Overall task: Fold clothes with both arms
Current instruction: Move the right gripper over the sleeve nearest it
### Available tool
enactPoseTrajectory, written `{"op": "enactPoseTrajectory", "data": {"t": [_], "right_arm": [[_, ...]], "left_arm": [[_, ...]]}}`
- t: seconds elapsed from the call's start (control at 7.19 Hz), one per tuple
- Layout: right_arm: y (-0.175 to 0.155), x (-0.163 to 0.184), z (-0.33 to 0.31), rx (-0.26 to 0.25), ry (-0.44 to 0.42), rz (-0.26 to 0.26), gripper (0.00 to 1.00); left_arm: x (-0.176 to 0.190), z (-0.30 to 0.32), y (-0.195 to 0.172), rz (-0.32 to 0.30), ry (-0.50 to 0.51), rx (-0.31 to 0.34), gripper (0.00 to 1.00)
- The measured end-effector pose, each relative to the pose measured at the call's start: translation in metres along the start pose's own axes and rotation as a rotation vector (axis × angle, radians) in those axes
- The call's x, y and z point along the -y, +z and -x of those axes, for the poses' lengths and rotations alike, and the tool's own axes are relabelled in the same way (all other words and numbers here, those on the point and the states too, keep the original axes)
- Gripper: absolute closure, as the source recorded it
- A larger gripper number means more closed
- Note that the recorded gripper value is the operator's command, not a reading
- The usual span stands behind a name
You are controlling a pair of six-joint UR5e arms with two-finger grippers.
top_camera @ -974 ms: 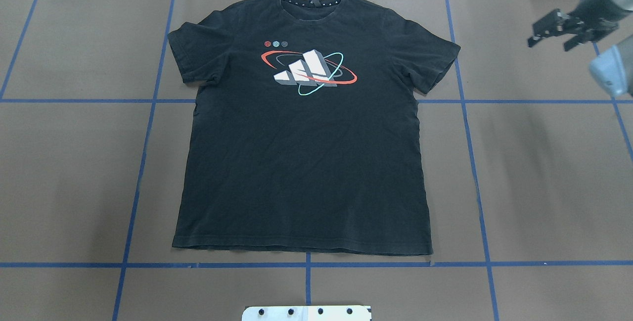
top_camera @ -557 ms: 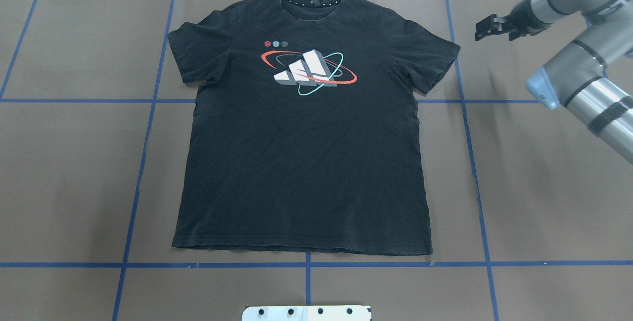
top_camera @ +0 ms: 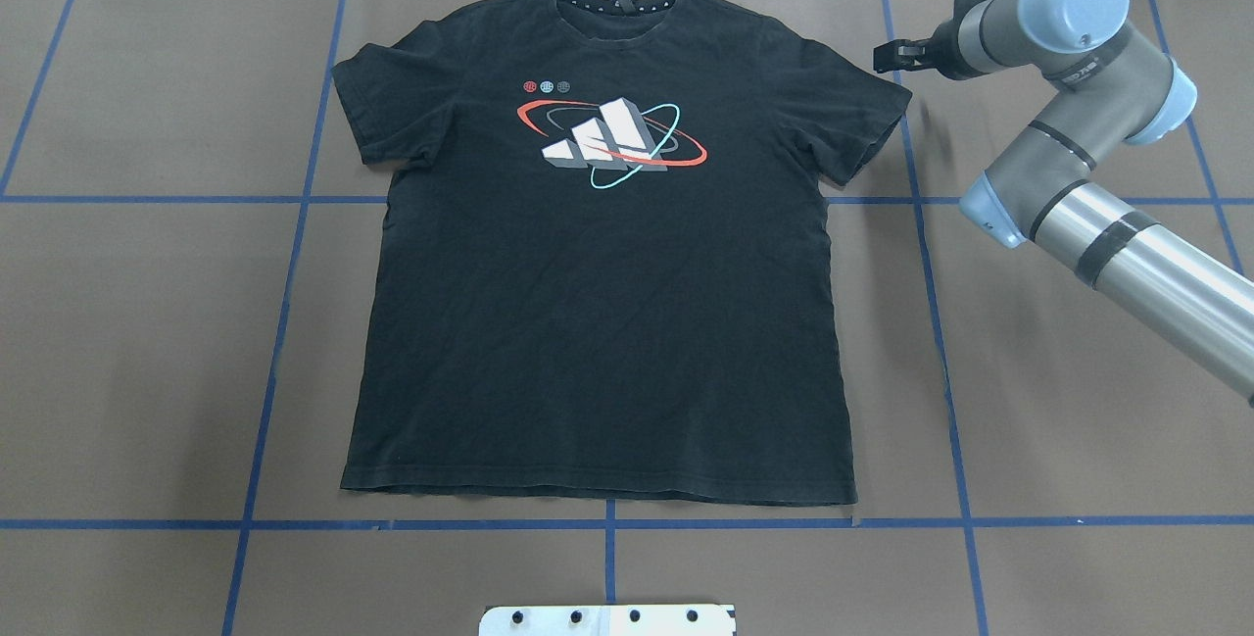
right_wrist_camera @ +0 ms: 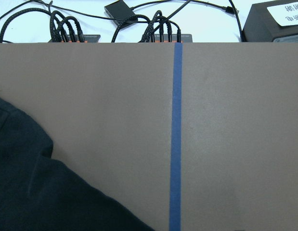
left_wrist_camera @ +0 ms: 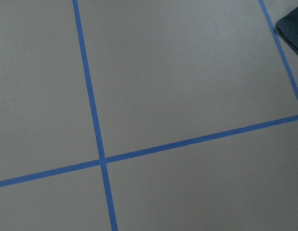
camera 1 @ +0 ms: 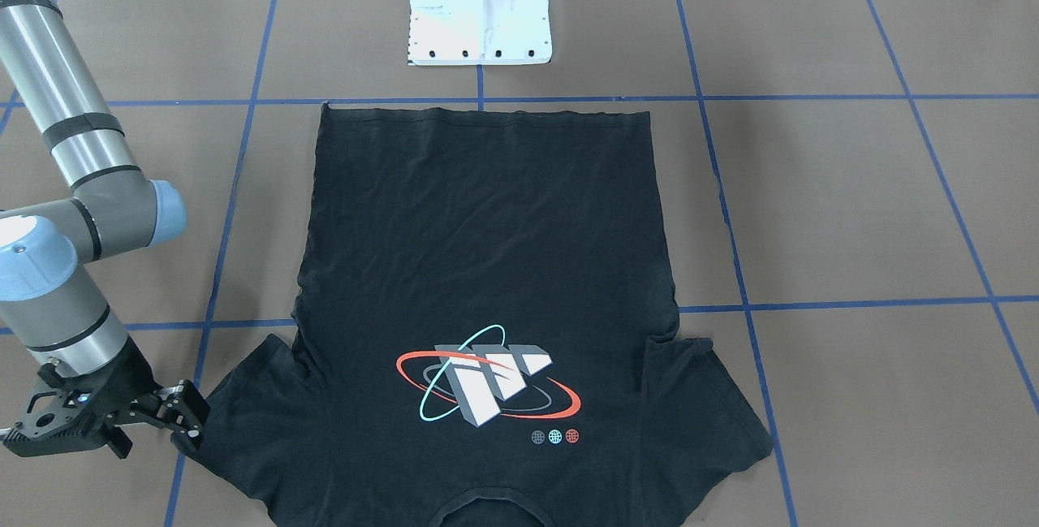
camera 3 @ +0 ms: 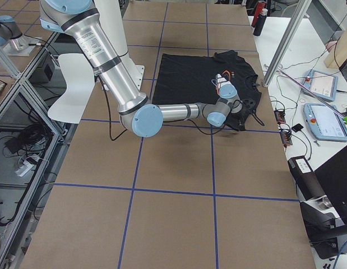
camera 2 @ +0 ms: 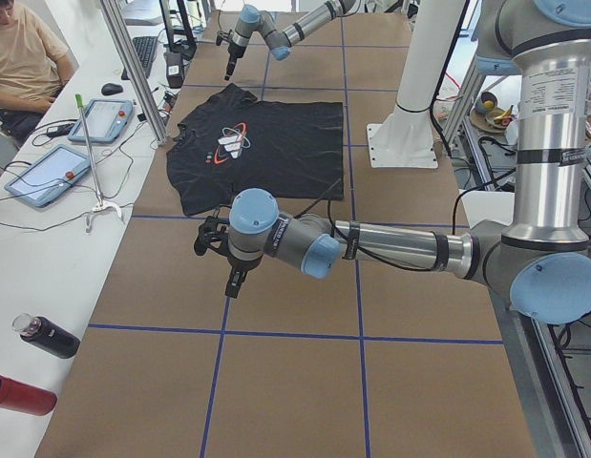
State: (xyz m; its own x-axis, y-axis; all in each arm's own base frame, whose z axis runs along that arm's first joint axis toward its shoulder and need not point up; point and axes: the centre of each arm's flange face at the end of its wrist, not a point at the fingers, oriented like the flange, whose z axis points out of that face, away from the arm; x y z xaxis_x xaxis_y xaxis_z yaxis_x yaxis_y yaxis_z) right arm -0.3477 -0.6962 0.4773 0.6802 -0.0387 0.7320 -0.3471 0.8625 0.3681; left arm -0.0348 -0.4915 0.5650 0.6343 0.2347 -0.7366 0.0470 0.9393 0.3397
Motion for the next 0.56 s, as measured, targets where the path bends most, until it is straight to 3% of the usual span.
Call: {"op": "enactPoseTrajectory", "data": {"t": [0.56], "right_arm": [[0.02, -0.011, 0.003, -0.037, 0.047, -0.01, 0.24]], "left_arm": [[0.0, -0.001, -0.001, -0.005, 0.006, -0.001, 0.0]]}}
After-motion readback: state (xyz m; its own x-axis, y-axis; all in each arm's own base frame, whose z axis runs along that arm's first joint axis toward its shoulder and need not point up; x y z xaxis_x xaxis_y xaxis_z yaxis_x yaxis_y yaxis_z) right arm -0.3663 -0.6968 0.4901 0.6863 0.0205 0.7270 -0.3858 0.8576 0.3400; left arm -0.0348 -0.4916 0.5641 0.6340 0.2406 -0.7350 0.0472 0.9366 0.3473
